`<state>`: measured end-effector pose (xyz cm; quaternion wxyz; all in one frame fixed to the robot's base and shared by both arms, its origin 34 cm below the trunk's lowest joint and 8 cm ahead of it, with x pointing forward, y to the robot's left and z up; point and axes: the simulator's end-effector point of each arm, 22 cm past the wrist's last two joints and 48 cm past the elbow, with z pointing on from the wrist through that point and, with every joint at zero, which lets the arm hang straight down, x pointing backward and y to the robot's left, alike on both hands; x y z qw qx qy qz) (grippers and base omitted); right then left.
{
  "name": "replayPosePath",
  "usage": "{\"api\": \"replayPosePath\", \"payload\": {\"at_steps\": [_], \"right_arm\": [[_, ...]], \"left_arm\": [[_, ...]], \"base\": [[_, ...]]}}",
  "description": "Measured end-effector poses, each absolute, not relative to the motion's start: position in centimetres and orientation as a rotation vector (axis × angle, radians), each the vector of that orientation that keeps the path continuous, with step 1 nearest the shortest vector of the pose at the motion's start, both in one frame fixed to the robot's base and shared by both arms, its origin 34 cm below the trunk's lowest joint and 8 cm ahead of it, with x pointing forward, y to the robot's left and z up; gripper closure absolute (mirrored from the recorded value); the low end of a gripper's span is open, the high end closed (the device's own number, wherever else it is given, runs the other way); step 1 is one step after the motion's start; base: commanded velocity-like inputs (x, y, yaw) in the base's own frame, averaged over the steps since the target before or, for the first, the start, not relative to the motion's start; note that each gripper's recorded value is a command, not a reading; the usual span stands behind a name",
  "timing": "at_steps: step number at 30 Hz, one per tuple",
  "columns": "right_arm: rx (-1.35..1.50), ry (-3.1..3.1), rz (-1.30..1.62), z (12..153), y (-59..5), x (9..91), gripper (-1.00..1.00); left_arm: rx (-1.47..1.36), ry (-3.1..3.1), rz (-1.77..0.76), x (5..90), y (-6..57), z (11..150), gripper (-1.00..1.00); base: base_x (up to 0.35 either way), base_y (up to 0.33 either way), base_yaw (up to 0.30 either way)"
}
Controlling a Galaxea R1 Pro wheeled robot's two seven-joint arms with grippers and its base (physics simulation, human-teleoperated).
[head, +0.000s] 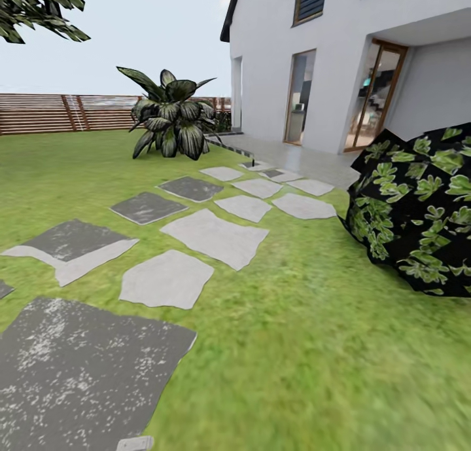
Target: In the garden, pick up the pesticide atomizer on the floor and spray pesticide onto both trees until each tree trunk is fully covered.
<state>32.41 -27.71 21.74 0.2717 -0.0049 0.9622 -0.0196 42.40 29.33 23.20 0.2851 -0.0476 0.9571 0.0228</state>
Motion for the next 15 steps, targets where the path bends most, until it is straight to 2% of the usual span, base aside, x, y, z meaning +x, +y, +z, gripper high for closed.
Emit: {"api": "replayPosePath", "payload": {"at_steps": [15], "right_arm": [[-0.014, 2.591, -0.051, 21.74, -27.68, 32.41, -1.00]], "left_arm": [[-0.127, 2.560, 0.059, 42.37, 29.23, 23.18, -1.00]], "base": [[0.338, 0.000, 0.000]]}}
